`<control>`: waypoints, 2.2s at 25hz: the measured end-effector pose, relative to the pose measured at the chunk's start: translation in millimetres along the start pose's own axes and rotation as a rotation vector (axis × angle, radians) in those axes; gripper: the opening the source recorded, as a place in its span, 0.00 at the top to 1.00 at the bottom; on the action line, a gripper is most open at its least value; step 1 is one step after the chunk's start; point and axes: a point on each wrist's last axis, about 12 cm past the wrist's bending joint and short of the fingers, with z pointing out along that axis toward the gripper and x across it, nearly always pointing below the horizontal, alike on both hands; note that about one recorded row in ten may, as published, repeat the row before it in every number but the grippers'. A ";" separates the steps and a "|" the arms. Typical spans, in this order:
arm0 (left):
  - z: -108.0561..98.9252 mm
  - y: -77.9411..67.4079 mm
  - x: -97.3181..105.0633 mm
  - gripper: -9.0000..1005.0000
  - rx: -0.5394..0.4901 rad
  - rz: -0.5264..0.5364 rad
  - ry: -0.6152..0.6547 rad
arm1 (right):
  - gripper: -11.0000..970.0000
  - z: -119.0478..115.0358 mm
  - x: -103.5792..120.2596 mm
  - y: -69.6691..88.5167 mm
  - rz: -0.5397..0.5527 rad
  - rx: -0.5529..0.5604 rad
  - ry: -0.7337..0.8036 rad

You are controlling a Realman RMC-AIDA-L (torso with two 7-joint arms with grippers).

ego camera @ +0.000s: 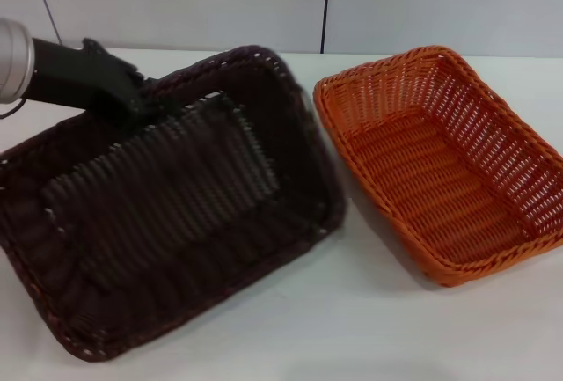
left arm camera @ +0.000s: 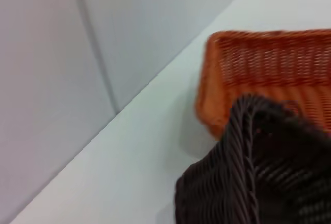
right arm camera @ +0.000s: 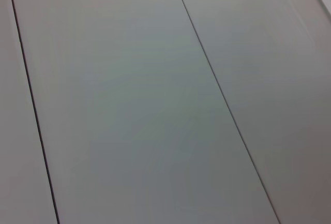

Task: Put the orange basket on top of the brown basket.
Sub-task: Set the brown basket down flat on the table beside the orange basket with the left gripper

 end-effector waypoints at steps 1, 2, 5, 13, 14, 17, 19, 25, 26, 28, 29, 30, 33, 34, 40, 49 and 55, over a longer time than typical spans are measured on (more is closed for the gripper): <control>0.4 -0.5 -4.0 0.77 0.013 0.020 -0.003 | 0.15 0.0 0.0 0.0 0.000 0.000 0.000; 1.3 -1.4 -6.5 0.78 0.023 0.035 -0.004 | 0.15 -0.9 0.0 -0.2 0.000 -0.001 0.002; 6.4 -3.0 -16.7 0.78 0.044 0.073 -0.010 | 0.15 -3.3 0.2 0.1 0.004 -0.003 0.007; 20.5 -8.6 -42.0 0.79 0.101 0.153 -0.019 | 0.15 -5.8 -0.4 -2.0 0.002 0.003 0.009; 23.0 -8.9 -44.2 0.79 0.108 0.159 -0.017 | 0.15 -6.0 -0.5 -2.1 0.002 0.003 0.009; 32.4 -8.7 -46.3 0.79 0.127 0.168 -0.010 | 0.15 -6.5 -0.6 -3.5 -0.002 0.006 0.010; 37.5 -8.1 -47.5 0.79 0.133 0.176 -0.009 | 0.15 -6.5 -0.8 -4.3 -0.004 0.008 0.009; 50.9 -6.7 -47.4 0.79 0.148 0.209 -0.005 | 0.15 -4.7 -1.4 -6.5 -0.016 0.005 0.008; 50.9 -6.7 -47.4 0.79 0.148 0.209 -0.005 | 0.15 -4.7 -1.4 -6.5 -0.016 0.005 0.008; 58.6 -8.3 -47.6 0.79 0.157 0.221 0.001 | 0.15 -3.7 -1.4 -6.2 -0.017 0.003 0.007; 63.6 -9.1 -48.3 0.79 0.161 0.226 0.005 | 0.15 -3.4 -1.4 -6.1 -0.017 0.003 0.007; 68.2 -9.6 -49.0 0.79 0.162 0.229 0.007 | 0.15 -2.9 -1.4 -6.1 -0.021 0.003 0.006; 77.2 -12.1 -52.2 0.79 0.166 0.250 0.003 | 0.15 -2.5 -1.0 -6.0 -0.023 0.003 0.008; 80.7 -14.1 -54.1 0.79 0.168 0.264 -0.003 | 0.15 -2.3 -0.8 -6.1 -0.025 0.003 0.010; 97.6 -24.7 -64.0 0.79 0.160 0.340 -0.012 | 0.15 -1.9 -0.4 -8.0 -0.037 0.002 0.016; 107.4 -23.6 -80.3 0.79 0.114 0.358 -0.109 | 0.15 -5.6 -0.5 -10.8 -0.044 0.005 0.025; 110.4 -23.6 -80.3 0.77 0.102 0.346 -0.123 | 0.15 -7.3 -0.8 -12.1 -0.045 0.003 0.028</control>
